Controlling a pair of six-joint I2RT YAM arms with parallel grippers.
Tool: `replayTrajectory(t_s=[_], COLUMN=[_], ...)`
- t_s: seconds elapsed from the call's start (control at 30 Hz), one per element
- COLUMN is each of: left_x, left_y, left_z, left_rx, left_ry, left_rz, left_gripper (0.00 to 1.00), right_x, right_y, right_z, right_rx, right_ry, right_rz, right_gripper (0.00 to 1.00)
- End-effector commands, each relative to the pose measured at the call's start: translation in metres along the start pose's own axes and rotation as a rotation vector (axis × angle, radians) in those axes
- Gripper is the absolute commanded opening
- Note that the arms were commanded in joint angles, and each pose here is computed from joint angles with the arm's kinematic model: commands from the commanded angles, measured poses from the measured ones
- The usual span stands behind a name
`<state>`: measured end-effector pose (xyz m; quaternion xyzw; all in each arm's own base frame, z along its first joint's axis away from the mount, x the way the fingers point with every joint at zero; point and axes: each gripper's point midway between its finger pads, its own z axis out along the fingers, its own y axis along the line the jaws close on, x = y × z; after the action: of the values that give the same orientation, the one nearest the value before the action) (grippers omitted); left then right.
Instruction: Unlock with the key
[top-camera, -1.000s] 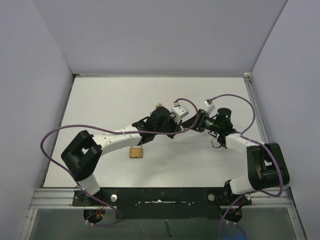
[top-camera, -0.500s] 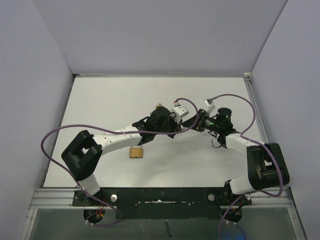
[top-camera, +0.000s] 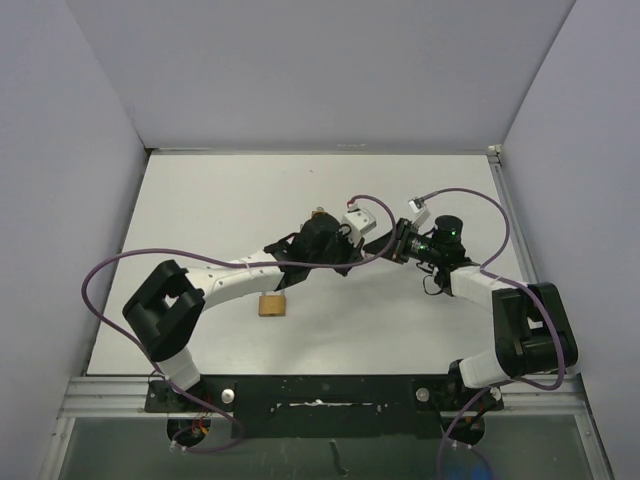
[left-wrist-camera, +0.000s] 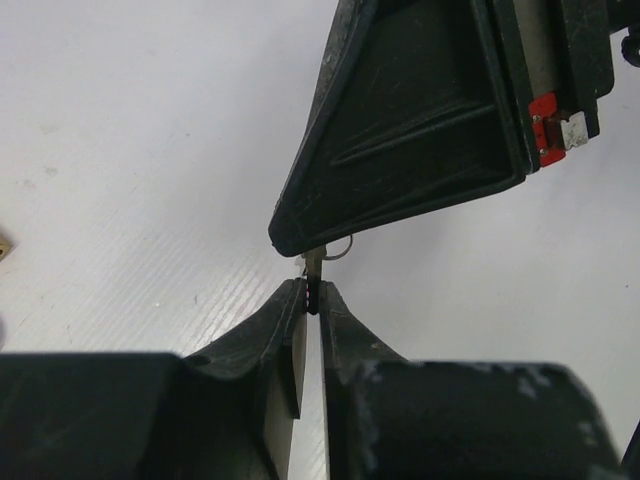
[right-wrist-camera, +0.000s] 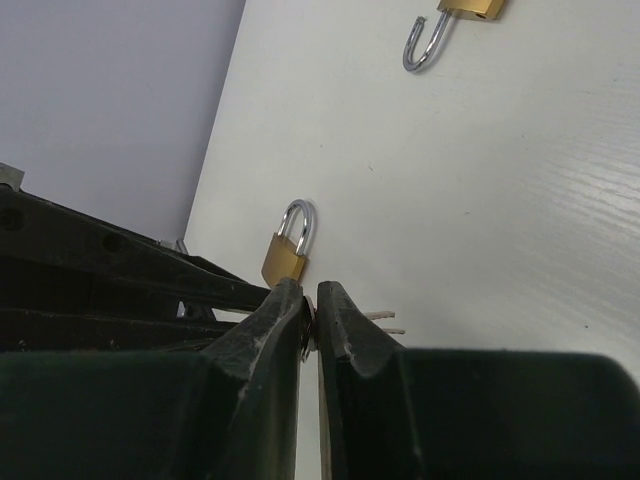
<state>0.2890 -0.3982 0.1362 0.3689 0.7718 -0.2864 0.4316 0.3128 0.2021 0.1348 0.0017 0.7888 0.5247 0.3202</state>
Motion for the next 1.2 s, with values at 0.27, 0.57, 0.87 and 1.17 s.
replayTrajectory(t_s=[0.27,0.57,0.87,1.17], left_x=[-0.020,-0.003,0.040,0.114], left_y=[0.025,0.063,0.072,0.072], left_z=[-0.019,-0.081,-0.117,-0.159], left_rx=[-0.110,-0.350,-0.480,-0.630], left_ry=[-0.093,-0.151,0.008,0.120], left_rz=[-0.069,-0.161,-0.281,-0.531], left_gripper=[0.67,0.89,0.98,0.98], right_x=[-0.015,-0.024,-0.036,-0.038], right_y=[0.001,-0.010,-0.017,-0.014], right_z=[-0.003,-0.012,-0.027,-0.030], right_rx=[-0.003,0.078,0.165,0.170], right_ry=[-0.060,-0.169,-0.306,-0.301], right_rz=[-0.030,-0.008,-0.015,-0.054], right_gripper=[0.00,0.00,0.00,0.00])
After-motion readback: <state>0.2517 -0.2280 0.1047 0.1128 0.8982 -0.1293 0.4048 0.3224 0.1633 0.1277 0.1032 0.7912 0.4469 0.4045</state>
